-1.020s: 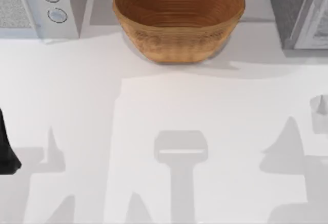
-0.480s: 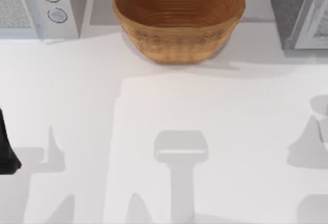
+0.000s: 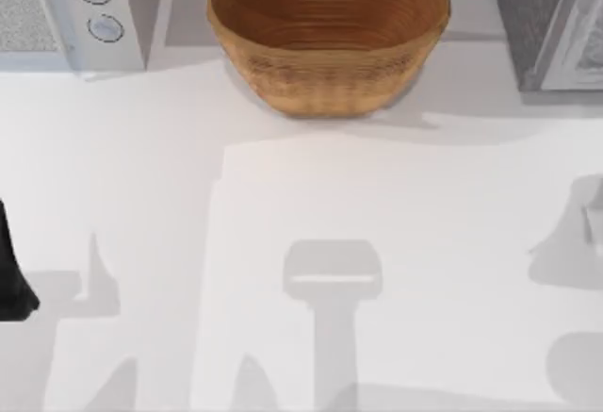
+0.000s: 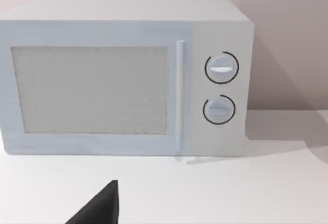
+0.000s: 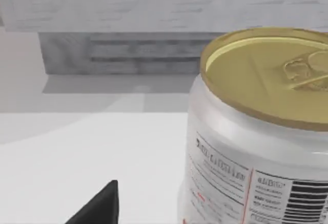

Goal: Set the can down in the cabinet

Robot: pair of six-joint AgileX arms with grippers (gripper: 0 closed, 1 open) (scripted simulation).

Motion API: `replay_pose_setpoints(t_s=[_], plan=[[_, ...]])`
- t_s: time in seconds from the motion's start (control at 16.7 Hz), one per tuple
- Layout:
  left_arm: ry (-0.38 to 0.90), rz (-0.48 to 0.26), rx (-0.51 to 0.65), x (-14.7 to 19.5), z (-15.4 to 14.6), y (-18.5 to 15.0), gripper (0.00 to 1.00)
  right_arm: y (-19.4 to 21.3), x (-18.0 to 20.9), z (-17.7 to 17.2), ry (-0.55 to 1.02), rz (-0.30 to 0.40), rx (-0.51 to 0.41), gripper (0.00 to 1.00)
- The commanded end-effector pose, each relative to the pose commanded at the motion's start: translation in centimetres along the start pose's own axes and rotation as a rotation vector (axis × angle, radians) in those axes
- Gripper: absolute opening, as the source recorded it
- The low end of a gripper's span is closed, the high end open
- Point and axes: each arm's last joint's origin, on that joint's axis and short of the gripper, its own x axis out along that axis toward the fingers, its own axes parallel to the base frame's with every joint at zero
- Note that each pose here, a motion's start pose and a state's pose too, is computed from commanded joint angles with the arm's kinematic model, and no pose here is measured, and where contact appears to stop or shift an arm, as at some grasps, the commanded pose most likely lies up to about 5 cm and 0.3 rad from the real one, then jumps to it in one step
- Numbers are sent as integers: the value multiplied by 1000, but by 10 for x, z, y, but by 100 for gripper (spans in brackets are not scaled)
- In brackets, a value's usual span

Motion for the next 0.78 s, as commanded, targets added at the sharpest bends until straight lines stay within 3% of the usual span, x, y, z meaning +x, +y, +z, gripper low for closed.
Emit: replay_pose_setpoints(t_s=[0.3,0.6,0.78], plan=[[0,0,0,0,0,0,100,0,35,0,0,0,0,100],[0,0,0,0,0,0,100,0,38,0,0,0,0,100],[0,0,0,0,0,0,100,0,38,0,0,0,0,77]])
